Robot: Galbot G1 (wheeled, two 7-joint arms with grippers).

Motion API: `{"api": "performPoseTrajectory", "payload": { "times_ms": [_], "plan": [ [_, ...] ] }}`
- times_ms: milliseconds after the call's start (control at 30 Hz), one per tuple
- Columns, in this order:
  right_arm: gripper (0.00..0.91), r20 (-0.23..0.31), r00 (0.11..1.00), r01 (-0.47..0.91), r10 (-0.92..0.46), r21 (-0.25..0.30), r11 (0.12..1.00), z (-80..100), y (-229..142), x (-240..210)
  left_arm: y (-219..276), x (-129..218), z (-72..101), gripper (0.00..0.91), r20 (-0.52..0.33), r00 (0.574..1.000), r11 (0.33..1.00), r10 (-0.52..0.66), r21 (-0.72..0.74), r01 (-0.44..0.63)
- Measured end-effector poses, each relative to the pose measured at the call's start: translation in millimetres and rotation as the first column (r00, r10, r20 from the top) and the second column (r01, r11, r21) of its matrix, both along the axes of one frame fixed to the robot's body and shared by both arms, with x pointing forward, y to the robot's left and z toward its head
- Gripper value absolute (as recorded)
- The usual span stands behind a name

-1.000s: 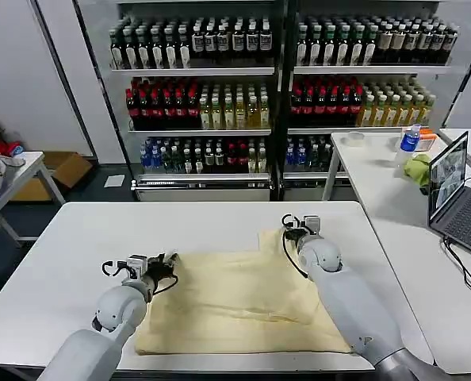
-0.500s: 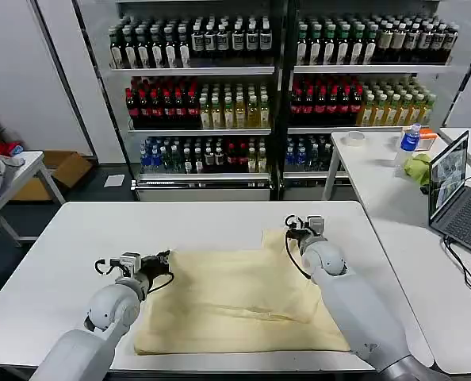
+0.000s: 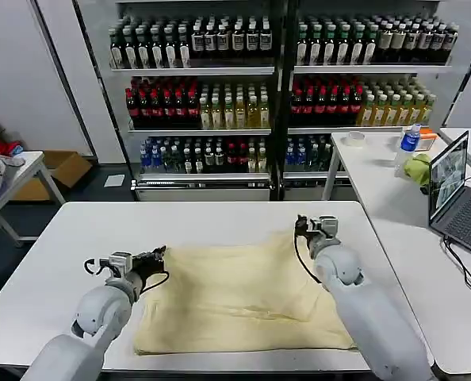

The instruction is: Fold and organize the clothes.

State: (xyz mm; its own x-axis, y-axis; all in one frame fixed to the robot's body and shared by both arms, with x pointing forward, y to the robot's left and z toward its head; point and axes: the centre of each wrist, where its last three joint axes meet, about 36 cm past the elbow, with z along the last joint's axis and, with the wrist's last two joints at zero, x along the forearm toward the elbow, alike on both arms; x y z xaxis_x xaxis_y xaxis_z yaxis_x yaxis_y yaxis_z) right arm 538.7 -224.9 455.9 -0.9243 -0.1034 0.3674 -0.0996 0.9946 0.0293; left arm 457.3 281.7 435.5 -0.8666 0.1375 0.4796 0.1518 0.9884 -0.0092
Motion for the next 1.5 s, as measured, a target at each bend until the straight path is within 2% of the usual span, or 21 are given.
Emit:
{"api": "performPoseTrajectory", "payload": {
  "times_ms": [333, 633, 1067, 1400, 1500],
  "plan": [
    [0.0, 0.032, 0.999, -0.019, 0.019, -0.007, 1.0, 11.9, -16.6, -57.2, 4.3, -30.4, 12.1, 0.03, 0.019, 1.0, 1.0, -0.023, 0.006, 0.023],
    [0.0, 0.028, 0.999, -0.025, 0.025, -0.003, 1.0, 13.6, -28.2, -111.9, 2.5, -60.5, 19.0, 0.03, 0.022, 0.998, 0.998, -0.053, 0.019, 0.053],
    [0.0, -0.022, 1.0, -0.003, 0.003, 0.009, 1.0, 14.9, -36.9, -172.5, -3.0, -101.9, 20.4, 0.02, 0.0, 0.997, 0.996, -0.082, 0.032, 0.082],
    [0.0, -0.091, 0.996, 0.014, -0.014, -0.003, 1.0, 0.4, -34.2, -195.8, -8.5, -125.2, 5.9, 0.02, -0.043, 0.995, 0.994, -0.091, 0.049, 0.093],
    [0.0, -0.107, 0.994, 0.02, -0.021, -0.009, 1.0, -5.3, -32.7, -197.6, -9.7, -127.1, 3.0, 0.06, -0.043, 0.995, 0.994, -0.09, 0.061, 0.092]
  ]
}}
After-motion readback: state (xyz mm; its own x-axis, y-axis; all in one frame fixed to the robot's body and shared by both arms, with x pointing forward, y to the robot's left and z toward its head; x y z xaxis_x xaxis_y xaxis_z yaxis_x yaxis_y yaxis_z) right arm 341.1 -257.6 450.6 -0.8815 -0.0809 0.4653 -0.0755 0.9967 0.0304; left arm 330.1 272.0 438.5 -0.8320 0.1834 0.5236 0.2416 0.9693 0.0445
